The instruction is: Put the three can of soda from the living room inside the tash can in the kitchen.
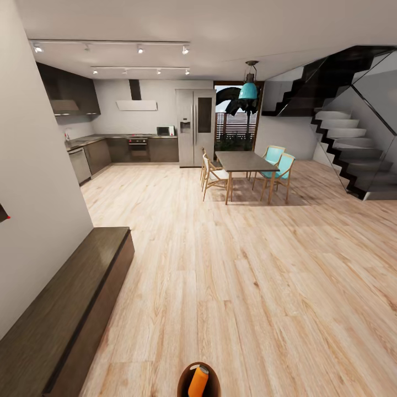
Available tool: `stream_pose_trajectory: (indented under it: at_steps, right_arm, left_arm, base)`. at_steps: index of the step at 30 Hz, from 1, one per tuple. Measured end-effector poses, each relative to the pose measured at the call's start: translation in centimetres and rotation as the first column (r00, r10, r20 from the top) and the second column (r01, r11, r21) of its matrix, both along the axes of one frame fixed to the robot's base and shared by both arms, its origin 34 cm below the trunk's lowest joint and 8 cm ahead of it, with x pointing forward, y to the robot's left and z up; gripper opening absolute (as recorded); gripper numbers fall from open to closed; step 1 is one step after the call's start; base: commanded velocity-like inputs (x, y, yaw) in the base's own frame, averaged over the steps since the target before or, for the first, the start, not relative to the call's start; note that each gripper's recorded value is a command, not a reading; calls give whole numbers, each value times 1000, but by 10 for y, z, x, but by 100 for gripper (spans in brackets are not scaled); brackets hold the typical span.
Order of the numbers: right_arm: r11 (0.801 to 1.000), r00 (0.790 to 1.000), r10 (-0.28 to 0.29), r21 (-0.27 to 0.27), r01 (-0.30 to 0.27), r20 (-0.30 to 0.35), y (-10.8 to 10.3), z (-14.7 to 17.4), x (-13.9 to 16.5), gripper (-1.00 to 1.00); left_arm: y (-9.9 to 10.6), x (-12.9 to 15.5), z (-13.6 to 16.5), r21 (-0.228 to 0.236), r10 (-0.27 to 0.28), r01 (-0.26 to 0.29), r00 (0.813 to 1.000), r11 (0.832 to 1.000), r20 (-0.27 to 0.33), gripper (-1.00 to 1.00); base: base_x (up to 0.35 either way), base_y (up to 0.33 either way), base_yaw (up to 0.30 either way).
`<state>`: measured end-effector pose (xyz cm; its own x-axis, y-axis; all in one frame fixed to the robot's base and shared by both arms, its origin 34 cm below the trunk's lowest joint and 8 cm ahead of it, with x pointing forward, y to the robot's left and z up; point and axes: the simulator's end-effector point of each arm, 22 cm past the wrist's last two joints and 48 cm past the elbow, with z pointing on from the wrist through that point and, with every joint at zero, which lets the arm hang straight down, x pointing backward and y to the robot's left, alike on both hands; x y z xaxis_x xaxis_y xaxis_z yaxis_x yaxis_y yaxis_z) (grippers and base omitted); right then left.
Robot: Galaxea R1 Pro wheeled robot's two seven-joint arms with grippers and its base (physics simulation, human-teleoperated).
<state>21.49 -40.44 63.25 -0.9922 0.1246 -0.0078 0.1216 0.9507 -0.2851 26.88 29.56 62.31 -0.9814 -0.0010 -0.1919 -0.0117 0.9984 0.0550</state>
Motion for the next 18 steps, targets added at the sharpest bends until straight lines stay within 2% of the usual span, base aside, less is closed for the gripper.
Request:
stream_pose_trajectory:
  at_steps: [18]
  right_arm:
    - [1000, 1000, 1, 0, -1, 0, 0, 0, 0, 100]
  left_arm:
    - [0, 0, 0, 0, 0, 0, 1000, 1000, 0, 100]
  base:
    - [0, 0, 0]
